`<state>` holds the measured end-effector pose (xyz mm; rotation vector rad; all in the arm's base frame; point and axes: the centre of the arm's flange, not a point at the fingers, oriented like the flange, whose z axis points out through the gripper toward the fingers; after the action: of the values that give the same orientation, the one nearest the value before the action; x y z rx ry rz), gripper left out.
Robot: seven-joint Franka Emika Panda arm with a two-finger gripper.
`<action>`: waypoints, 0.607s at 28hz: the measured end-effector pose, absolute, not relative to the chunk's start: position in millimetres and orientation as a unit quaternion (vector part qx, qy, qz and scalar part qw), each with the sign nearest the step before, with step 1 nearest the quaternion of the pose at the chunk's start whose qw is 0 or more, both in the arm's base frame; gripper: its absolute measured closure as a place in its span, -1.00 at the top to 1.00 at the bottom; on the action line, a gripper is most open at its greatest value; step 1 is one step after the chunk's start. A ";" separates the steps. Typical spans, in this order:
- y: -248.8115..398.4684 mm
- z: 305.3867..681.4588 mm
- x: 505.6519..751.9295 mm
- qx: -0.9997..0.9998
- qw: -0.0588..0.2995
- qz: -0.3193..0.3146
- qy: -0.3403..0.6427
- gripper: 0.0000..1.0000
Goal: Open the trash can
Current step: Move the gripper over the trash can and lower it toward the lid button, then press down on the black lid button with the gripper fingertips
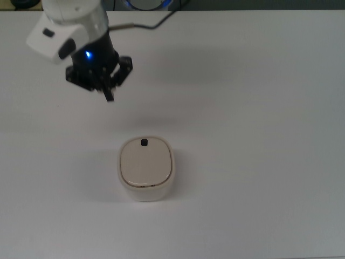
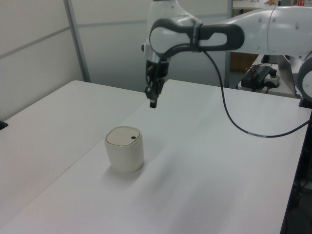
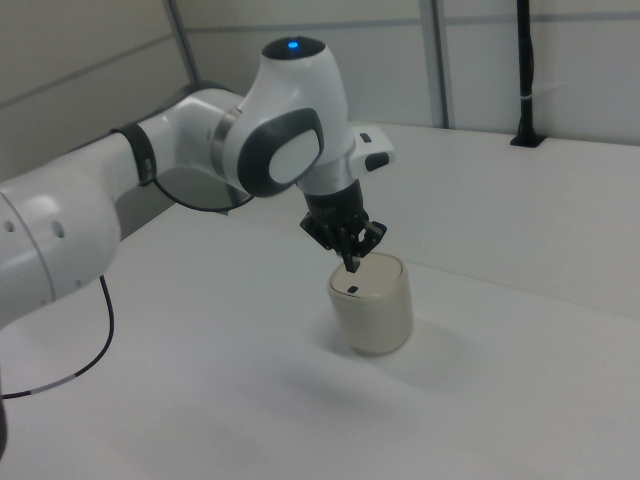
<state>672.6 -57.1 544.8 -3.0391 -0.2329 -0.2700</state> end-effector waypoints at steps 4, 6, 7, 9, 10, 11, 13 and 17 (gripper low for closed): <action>-44.6 515.4 698.3 -0.988 0.036 -0.125 -0.079 -0.98; -36.8 499.5 710.1 -0.986 0.036 -0.143 -0.081 -0.98; -33.3 491.2 715.5 -0.985 0.036 -0.150 -0.081 -0.98; -25.5 471.9 725.9 -0.983 0.036 -0.162 -0.083 -0.98; -23.2 465.7 728.9 -0.982 0.036 -0.165 -0.084 -0.98; -20.8 459.9 731.4 -0.981 0.037 -0.168 -0.085 -0.98; -16.4 451.0 735.2 -0.981 0.038 -0.171 -0.087 -0.98; -8.4 442.1 737.9 -0.980 0.043 -0.171 -0.092 -0.98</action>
<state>737.9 -8.4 442.1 -2.9983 -0.2804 -0.5217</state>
